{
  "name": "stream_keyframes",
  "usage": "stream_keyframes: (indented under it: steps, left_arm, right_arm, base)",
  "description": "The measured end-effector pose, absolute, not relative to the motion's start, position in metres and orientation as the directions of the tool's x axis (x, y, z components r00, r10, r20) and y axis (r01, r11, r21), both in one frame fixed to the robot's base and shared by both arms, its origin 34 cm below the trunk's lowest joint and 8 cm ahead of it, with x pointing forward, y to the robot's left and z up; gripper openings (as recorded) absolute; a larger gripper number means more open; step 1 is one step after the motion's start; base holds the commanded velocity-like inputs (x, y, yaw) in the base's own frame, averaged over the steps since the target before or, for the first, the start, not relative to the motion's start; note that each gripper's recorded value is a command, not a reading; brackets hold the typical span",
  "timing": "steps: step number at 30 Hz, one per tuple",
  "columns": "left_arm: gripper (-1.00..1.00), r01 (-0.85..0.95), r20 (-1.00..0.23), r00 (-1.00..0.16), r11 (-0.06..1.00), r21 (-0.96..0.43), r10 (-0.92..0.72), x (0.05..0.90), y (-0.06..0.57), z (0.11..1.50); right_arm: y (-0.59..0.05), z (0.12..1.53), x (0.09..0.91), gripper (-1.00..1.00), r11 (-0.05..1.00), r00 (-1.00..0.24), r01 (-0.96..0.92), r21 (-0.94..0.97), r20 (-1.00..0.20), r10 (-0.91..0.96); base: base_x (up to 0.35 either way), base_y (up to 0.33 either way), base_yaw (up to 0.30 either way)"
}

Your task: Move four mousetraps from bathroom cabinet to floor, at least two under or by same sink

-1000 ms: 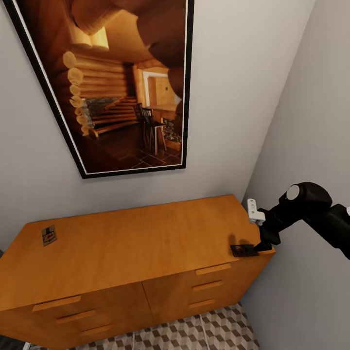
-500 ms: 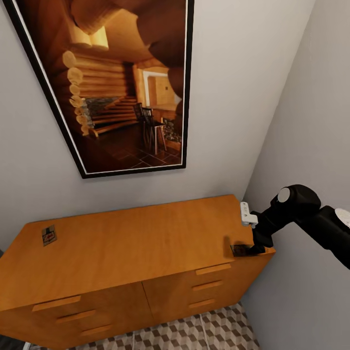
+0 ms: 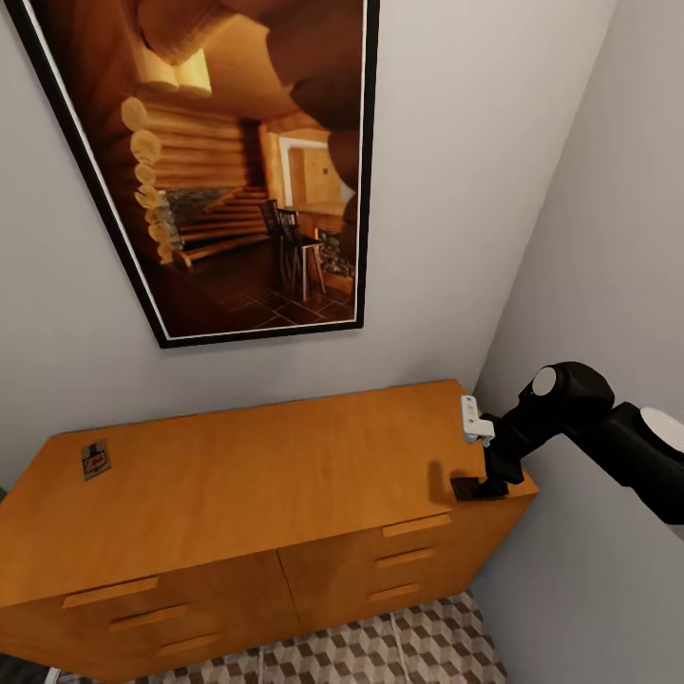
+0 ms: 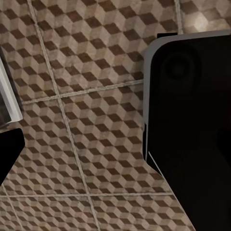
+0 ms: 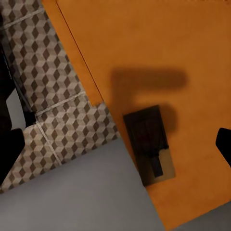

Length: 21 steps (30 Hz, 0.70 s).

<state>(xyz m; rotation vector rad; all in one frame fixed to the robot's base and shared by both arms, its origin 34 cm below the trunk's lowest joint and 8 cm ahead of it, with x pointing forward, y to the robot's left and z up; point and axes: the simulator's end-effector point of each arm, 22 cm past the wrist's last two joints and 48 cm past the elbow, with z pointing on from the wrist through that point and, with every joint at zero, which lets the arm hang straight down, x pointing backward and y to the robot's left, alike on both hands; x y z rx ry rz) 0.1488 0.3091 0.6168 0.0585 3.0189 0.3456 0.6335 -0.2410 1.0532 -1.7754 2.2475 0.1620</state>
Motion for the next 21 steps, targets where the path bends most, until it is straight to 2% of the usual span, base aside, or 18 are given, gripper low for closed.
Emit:
stream_keyframes:
  steps: [21]
  left_arm:
    - [1.0, 0.027, -0.097, -0.994, 0.974, 0.224, 0.05, 0.148, 0.307, 0.617]
  right_arm:
    - [-0.214, 1.053, 0.633, 1.0, 0.215, -0.184, -0.974, -0.066, -0.315, -0.931]
  base:
    - [0.0, 0.0, 0.0]
